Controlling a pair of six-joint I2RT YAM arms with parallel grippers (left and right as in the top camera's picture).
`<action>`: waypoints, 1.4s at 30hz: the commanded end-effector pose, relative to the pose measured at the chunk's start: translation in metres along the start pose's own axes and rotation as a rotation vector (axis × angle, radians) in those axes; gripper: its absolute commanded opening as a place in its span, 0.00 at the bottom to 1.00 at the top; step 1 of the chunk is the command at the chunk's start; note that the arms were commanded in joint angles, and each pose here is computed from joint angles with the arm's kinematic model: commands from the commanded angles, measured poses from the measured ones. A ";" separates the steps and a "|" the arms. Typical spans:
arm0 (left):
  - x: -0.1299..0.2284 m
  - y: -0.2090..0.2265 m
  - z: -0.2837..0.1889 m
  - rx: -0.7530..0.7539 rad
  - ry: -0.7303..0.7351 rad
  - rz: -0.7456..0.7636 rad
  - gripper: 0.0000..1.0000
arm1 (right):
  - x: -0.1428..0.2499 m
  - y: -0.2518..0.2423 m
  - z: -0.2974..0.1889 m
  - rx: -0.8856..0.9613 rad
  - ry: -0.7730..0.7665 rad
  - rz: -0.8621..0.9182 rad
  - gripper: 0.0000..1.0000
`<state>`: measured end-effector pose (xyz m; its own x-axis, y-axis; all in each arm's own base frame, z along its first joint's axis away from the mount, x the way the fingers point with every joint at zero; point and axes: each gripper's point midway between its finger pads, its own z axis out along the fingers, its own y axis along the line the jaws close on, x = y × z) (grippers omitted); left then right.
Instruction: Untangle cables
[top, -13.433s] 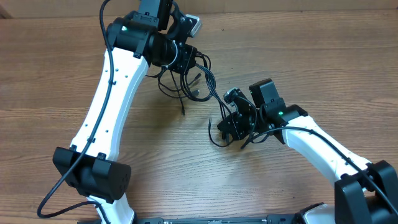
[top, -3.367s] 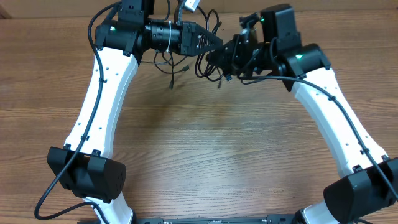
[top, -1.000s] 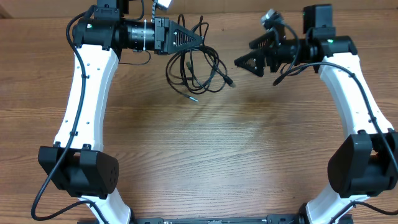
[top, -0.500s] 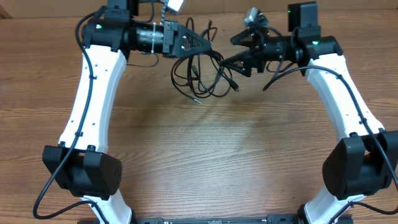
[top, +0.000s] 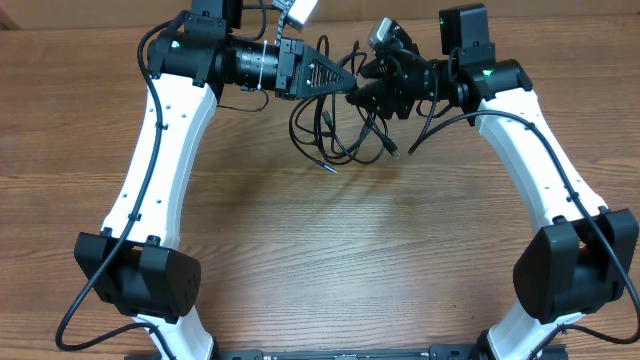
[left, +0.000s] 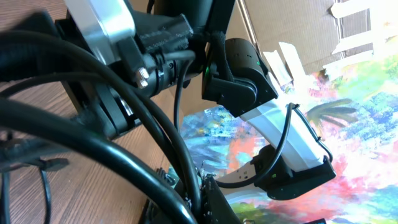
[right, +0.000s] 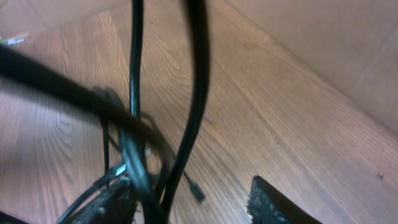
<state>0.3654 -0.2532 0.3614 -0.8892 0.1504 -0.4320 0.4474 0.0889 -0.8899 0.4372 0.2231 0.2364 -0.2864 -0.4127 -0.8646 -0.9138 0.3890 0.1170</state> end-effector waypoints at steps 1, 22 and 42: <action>0.002 -0.016 -0.001 0.049 0.009 0.014 0.04 | -0.008 0.007 -0.009 0.012 -0.001 -0.014 0.31; -0.011 0.127 -0.076 -0.838 -0.265 -0.297 0.05 | -0.045 0.044 -0.133 -0.177 -0.270 0.206 0.04; 0.038 0.155 -0.119 -1.171 -0.183 -0.427 0.04 | 0.040 -0.071 -0.241 0.422 -0.210 0.699 0.16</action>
<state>0.4085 -0.1046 0.2125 -0.9318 -0.2979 -0.2075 -0.2362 0.9315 -0.2768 0.4207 -0.0250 0.3104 -0.6345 0.1788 -0.7520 -0.3854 0.7702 0.5083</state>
